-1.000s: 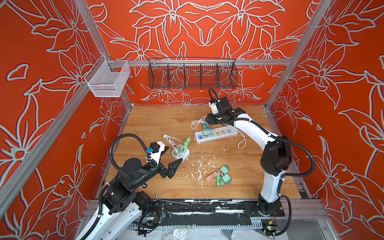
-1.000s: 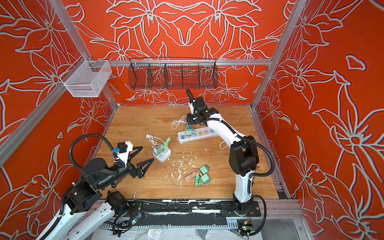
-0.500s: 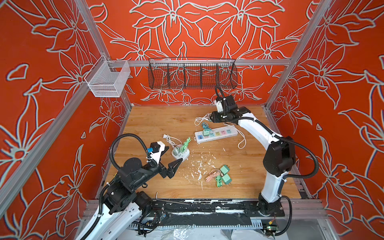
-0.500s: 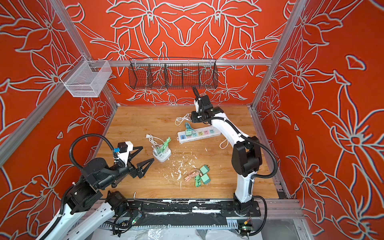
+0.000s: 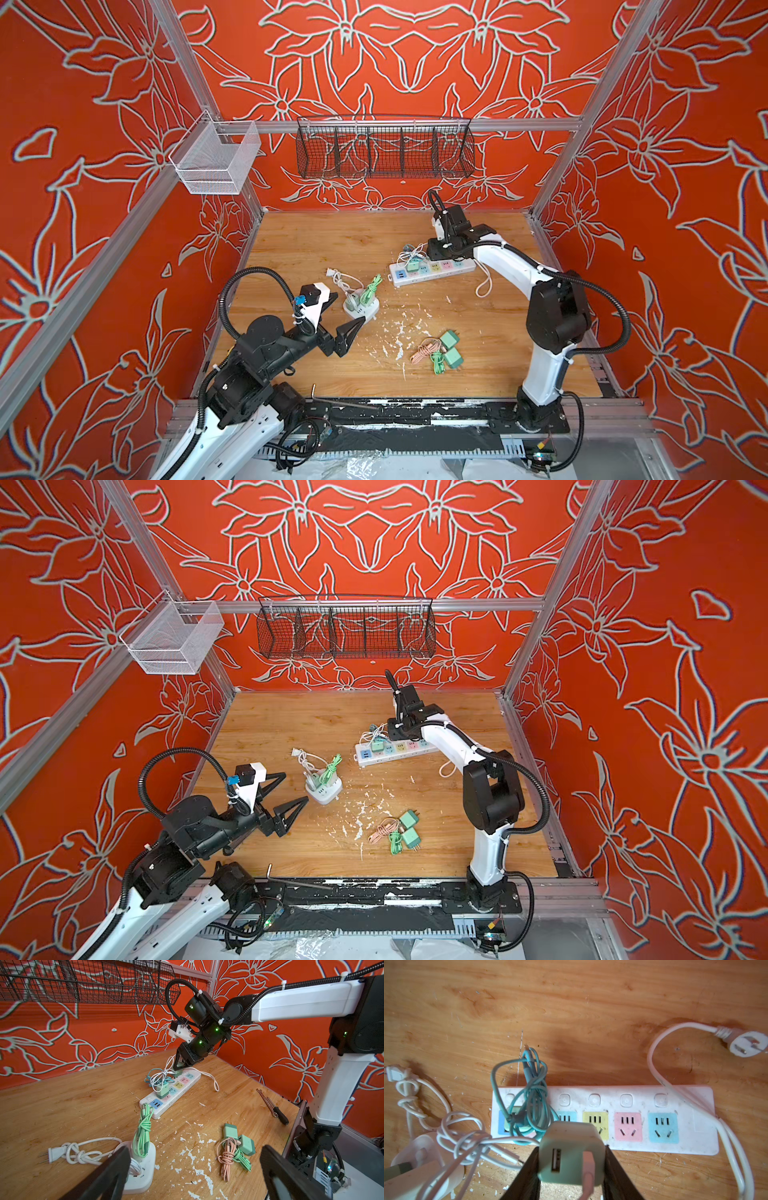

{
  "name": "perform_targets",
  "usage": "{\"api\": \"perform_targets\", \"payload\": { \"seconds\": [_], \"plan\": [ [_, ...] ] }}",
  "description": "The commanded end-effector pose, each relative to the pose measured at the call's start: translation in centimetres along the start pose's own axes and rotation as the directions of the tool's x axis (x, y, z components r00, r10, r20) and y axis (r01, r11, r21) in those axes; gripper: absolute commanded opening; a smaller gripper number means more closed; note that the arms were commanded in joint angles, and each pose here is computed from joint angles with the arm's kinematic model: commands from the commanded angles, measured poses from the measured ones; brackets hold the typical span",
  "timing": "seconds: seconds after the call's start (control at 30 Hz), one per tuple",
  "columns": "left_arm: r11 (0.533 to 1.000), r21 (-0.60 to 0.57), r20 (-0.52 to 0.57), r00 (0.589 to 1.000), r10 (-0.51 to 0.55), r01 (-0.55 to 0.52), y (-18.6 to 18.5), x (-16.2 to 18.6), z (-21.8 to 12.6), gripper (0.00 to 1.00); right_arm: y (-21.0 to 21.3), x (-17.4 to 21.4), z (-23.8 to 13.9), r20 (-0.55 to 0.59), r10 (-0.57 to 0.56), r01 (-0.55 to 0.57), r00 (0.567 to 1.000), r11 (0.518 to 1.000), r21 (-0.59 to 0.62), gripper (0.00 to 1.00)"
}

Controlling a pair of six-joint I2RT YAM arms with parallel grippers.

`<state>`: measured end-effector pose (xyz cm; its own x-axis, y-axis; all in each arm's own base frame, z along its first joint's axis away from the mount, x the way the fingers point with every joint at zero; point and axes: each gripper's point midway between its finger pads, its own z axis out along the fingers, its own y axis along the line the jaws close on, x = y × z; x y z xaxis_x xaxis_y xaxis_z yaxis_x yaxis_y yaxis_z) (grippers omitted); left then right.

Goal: Insert the plug
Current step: 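Carry the mint charger with the right gripper over the white power strip, then align the charger prongs above a free outlet with the right gripper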

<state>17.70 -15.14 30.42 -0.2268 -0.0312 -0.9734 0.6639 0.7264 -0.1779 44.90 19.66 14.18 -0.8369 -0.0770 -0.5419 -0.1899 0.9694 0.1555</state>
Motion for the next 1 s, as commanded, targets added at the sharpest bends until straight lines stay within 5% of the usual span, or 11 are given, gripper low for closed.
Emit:
{"api": "perform_targets", "payload": {
  "seconds": [0.0, 0.97],
  "plan": [
    [1.0, 0.015, 0.001, 1.0, 0.012, -0.012, -0.2, 0.1, 0.2, 0.97, -1.0, 0.3, 0.8, 0.004, 0.006, -0.006, 1.0, 0.998, 0.058, 0.16],
    [1.0, 0.017, 0.005, 1.0, 0.013, -0.013, -0.3, 0.1, 0.1, 0.97, -1.4, 1.5, 4.3, -0.066, -0.162, 0.167, 0.985, 0.984, 0.069, 0.15]
  ]
}}
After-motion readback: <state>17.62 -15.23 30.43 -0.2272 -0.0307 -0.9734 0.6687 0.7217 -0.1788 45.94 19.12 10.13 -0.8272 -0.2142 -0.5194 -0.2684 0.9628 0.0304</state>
